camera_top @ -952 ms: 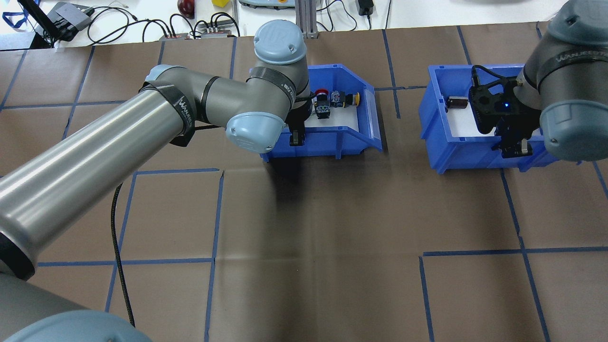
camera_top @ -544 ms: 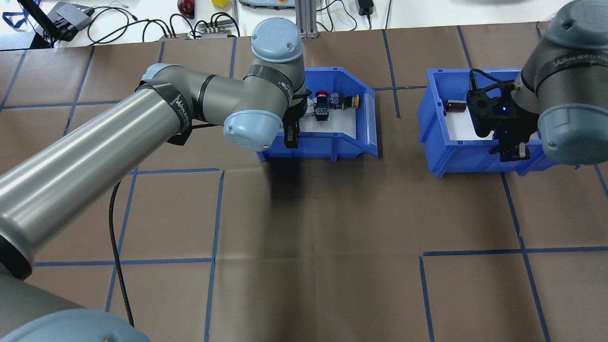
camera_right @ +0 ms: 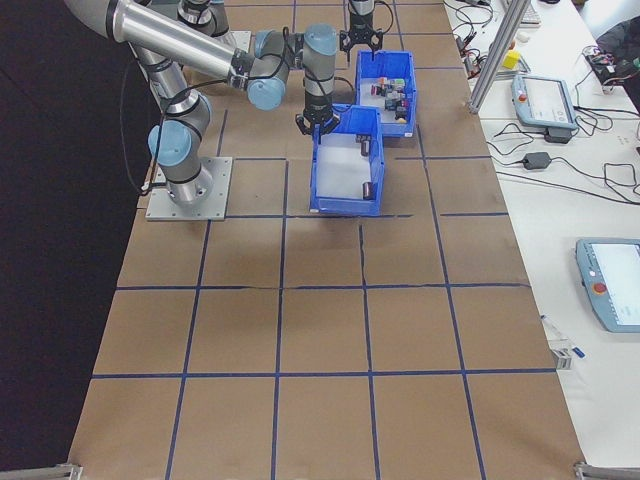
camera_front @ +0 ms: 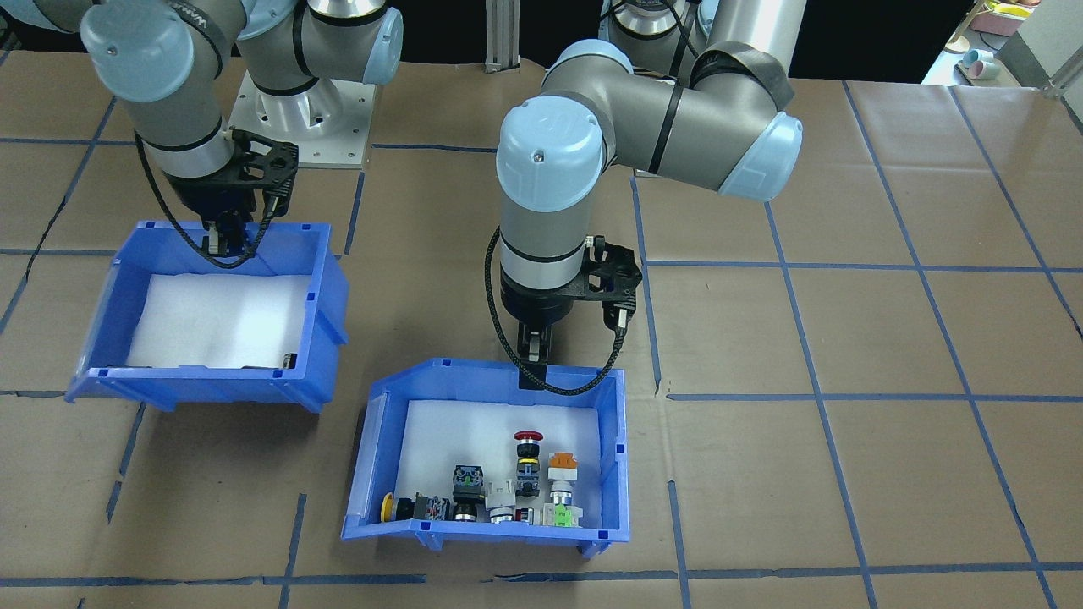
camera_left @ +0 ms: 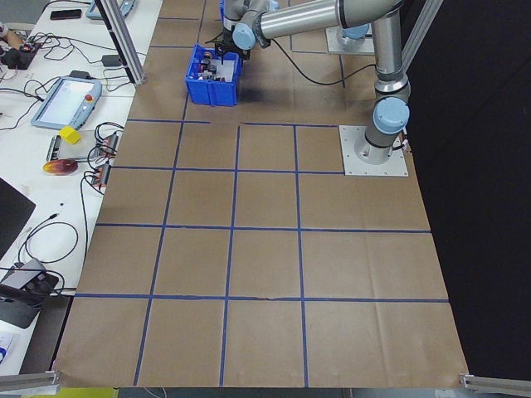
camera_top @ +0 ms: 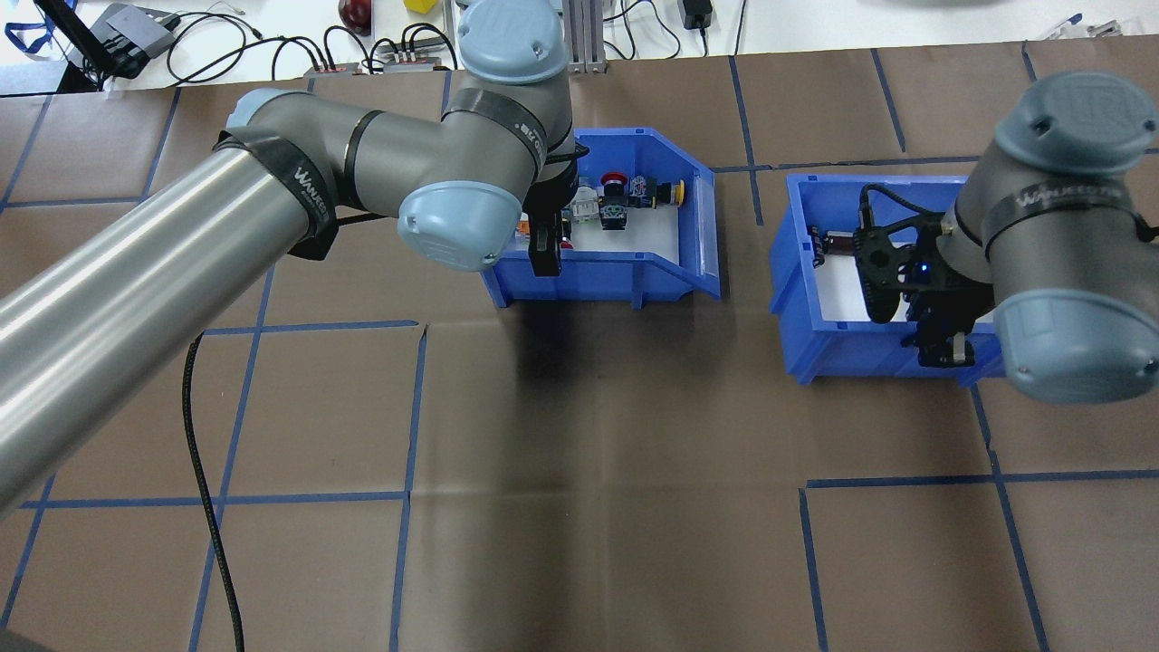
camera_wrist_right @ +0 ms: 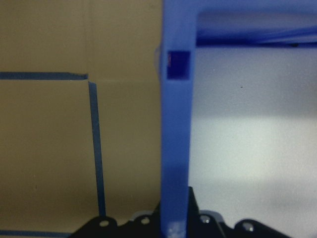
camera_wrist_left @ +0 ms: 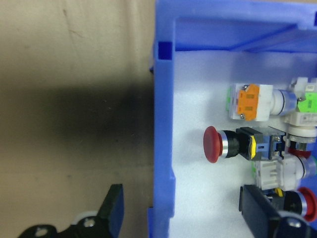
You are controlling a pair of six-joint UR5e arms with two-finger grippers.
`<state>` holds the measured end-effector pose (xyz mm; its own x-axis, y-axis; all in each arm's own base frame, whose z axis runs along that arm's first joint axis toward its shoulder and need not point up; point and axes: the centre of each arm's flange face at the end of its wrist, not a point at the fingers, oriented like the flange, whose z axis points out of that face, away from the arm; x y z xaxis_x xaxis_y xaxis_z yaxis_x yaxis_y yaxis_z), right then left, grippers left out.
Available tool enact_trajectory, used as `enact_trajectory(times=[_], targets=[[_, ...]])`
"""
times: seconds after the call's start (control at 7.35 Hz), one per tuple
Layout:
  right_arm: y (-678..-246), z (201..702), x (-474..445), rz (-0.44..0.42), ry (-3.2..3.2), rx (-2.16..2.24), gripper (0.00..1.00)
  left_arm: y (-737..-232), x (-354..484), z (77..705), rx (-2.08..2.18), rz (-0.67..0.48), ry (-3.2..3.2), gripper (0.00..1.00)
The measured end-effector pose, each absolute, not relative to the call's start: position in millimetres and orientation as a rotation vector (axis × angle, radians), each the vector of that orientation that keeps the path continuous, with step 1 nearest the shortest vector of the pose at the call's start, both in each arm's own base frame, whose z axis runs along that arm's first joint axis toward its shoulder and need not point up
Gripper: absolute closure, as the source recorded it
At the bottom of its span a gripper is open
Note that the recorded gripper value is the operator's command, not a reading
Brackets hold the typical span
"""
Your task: Place button box in front
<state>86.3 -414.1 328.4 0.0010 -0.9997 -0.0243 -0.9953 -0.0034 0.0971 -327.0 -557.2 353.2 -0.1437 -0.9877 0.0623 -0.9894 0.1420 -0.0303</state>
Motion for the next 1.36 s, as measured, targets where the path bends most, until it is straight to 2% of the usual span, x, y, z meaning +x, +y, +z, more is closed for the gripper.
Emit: enact_trajectory(times=[0.41,0.82,1.36], targets=[[-387,313,133,-0.167,-2.188,2.174,0.91,-541,-273,415,1.643,0.088,-2.783,0.02],[-384,311,133,-0.215,-2.155,2.151,0.92,-510,-210,456,1.149,0.060,-3.042,0.01],[-361,313,172,-0.183,-2.077,2.262,0.92,-450,-175,506,0.430,0.166,-3.234,0.01]])
